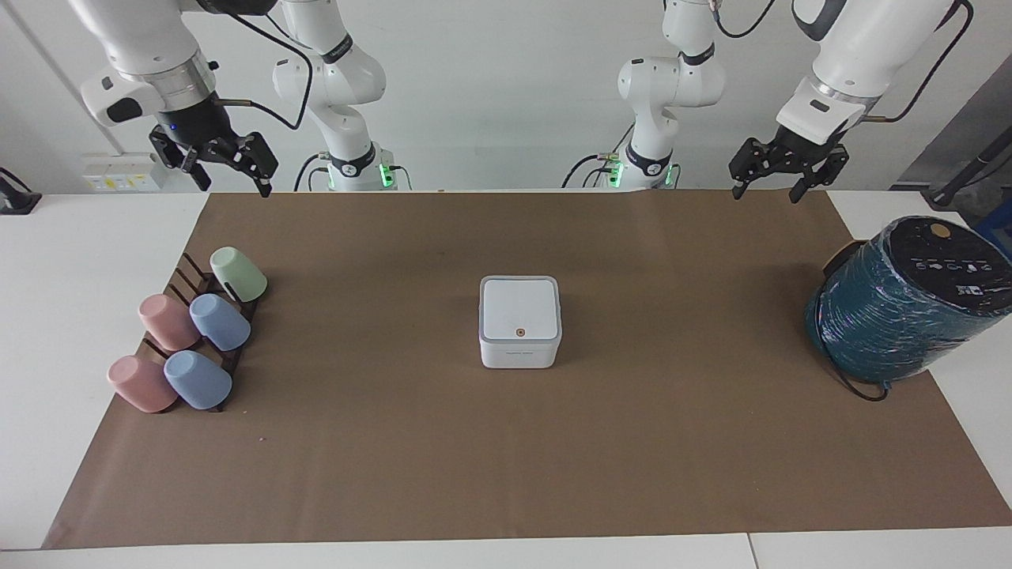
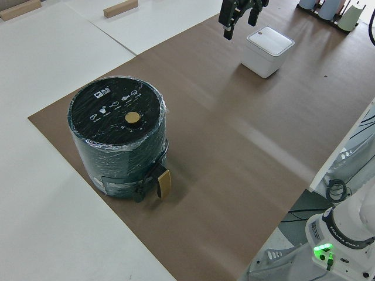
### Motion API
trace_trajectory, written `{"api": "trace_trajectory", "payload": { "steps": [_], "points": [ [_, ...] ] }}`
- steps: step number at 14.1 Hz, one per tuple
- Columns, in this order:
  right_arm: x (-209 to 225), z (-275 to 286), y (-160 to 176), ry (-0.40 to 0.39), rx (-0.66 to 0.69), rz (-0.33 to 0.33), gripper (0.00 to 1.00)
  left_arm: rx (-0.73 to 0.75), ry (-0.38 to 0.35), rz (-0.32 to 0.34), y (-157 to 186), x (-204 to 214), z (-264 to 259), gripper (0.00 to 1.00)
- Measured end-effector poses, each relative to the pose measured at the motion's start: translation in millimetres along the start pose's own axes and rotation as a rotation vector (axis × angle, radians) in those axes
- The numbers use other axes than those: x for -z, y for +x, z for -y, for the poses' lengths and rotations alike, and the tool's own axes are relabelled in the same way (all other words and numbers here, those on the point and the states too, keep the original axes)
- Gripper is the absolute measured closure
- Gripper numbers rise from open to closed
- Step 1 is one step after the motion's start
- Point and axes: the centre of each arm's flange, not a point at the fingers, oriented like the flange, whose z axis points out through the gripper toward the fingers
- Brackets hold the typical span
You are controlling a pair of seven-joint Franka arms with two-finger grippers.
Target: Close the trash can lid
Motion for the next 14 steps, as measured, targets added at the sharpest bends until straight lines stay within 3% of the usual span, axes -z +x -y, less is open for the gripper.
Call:
{"api": "trace_trajectory", "payload": {
  "steps": [4, 14],
  "points": [
    [0, 0, 0, 0.000, 0.000, 0.000, 0.00, 0.020, 0.002, -0.038, 1, 21, 10, 0.00],
    [0, 0, 0, 0.000, 0.000, 0.000, 0.00, 0.047, 0.008, 0.032, 20, 46, 23, 0.00]
  ]
}}
